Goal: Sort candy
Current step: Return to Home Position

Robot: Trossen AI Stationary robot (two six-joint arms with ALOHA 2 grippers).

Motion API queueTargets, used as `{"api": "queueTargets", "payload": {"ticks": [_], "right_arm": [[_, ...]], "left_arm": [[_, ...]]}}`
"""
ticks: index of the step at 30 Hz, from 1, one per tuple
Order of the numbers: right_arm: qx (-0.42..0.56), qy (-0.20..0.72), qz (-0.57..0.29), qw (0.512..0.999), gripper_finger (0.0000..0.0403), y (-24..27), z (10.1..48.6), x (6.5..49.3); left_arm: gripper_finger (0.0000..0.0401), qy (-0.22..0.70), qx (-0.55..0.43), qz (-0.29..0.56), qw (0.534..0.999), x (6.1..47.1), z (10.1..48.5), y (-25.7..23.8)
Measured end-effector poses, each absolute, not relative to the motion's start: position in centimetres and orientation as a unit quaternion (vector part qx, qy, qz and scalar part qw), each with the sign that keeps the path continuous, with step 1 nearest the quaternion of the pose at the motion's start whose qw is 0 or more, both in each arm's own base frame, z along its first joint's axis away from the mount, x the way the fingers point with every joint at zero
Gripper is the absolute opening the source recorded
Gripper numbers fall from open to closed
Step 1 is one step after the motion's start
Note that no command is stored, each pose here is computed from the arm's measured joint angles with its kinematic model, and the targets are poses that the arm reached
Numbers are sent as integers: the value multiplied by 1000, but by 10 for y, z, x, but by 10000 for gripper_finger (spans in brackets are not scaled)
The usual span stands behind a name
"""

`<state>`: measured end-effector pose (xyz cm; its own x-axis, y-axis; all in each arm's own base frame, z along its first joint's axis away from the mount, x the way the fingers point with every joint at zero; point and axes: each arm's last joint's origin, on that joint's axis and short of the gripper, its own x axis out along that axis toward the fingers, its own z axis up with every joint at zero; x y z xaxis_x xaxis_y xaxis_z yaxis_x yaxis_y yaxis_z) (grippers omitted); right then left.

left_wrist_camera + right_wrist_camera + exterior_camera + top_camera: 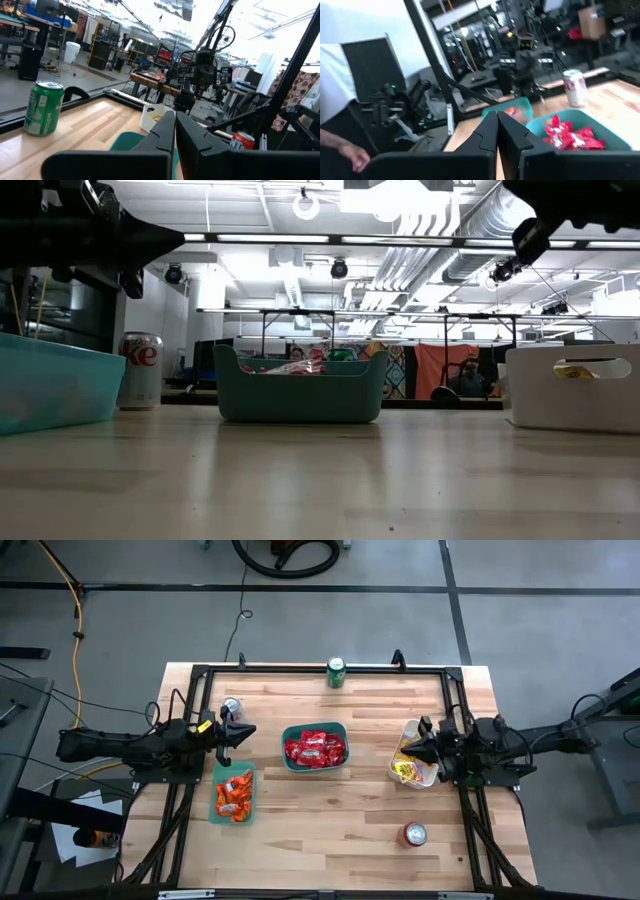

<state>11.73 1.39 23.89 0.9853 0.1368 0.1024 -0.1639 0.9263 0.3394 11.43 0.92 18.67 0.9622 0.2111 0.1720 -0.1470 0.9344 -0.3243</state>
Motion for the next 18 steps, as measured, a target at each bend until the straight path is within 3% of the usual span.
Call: {"api": "queueTargets", "payload": {"ticks": [18], "right_arm": [[122, -98, 109, 982, 0, 13, 188, 96]], "left_arm": [[1, -103, -156, 92, 978, 114, 187, 9]]}}
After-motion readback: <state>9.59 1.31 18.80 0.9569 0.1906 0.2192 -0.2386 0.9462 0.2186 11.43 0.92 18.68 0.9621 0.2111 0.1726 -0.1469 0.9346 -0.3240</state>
